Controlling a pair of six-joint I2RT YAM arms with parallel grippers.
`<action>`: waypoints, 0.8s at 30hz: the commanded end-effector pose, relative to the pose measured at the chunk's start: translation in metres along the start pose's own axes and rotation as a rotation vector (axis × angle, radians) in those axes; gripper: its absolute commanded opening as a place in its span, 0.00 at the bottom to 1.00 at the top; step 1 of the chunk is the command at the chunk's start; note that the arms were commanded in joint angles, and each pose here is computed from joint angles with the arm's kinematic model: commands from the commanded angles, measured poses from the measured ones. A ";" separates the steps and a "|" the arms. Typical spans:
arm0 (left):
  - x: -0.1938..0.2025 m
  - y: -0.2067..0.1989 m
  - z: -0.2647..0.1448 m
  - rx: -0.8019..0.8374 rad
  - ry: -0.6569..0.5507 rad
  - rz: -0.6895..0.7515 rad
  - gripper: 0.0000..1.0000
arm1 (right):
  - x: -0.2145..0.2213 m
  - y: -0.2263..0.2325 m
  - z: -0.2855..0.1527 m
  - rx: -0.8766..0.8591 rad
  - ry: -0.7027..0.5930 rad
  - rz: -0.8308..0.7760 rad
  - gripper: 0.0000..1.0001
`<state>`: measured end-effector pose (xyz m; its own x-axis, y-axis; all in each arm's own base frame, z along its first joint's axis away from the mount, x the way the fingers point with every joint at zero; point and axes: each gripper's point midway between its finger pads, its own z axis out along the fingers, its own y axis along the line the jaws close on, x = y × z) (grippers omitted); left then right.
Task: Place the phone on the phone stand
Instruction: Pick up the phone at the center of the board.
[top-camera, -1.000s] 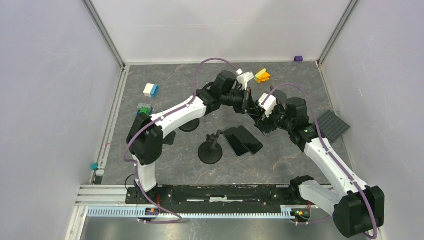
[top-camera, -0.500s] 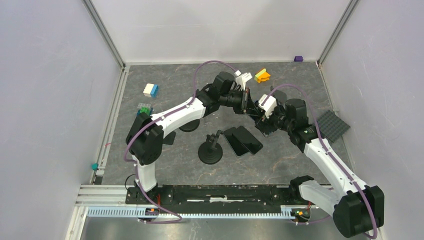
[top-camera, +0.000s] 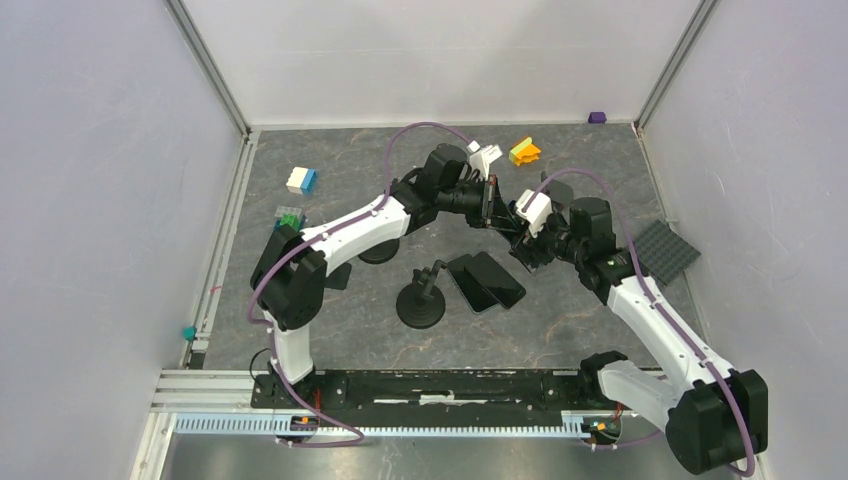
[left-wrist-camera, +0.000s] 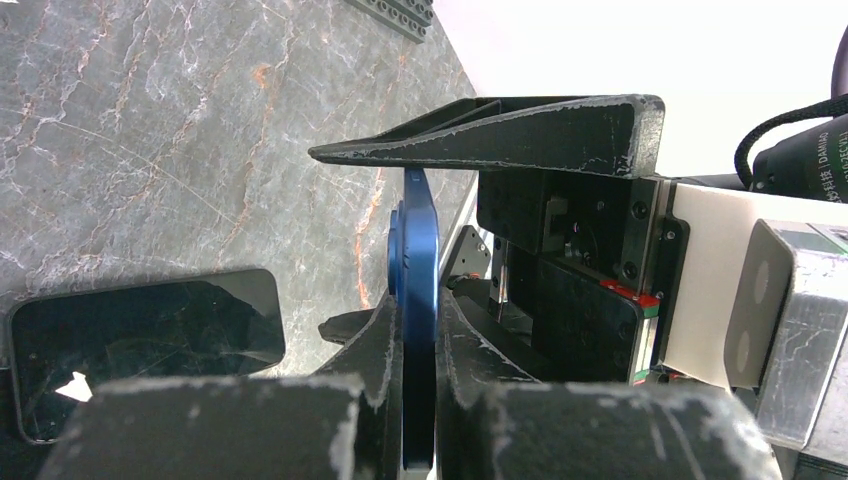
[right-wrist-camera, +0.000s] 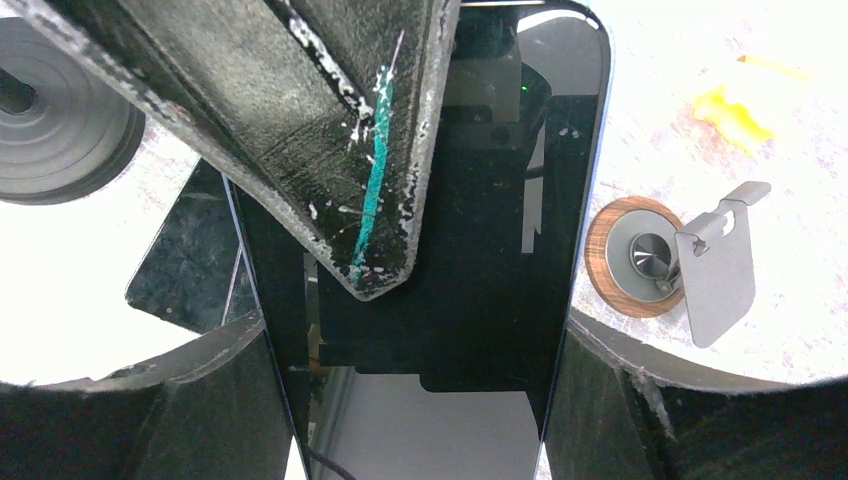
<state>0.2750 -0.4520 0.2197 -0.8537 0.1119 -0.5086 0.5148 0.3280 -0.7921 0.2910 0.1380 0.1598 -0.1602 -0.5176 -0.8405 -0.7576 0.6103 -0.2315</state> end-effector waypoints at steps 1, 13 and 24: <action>-0.019 -0.049 -0.018 0.128 -0.054 0.065 0.02 | -0.012 -0.005 0.001 0.010 -0.032 -0.019 0.55; -0.025 -0.049 -0.033 0.061 -0.077 0.212 0.75 | -0.014 0.000 -0.001 -0.026 -0.047 -0.050 0.00; -0.046 -0.035 -0.142 -0.103 -0.078 0.662 0.97 | -0.018 0.034 -0.007 -0.189 -0.113 -0.104 0.00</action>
<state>0.2873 -0.3886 0.2713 -0.6334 0.1715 -0.7546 0.7541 0.3551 -0.5524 0.2767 0.1462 0.1548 -0.1240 -0.5374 -0.8342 -0.8196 0.5293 -0.2192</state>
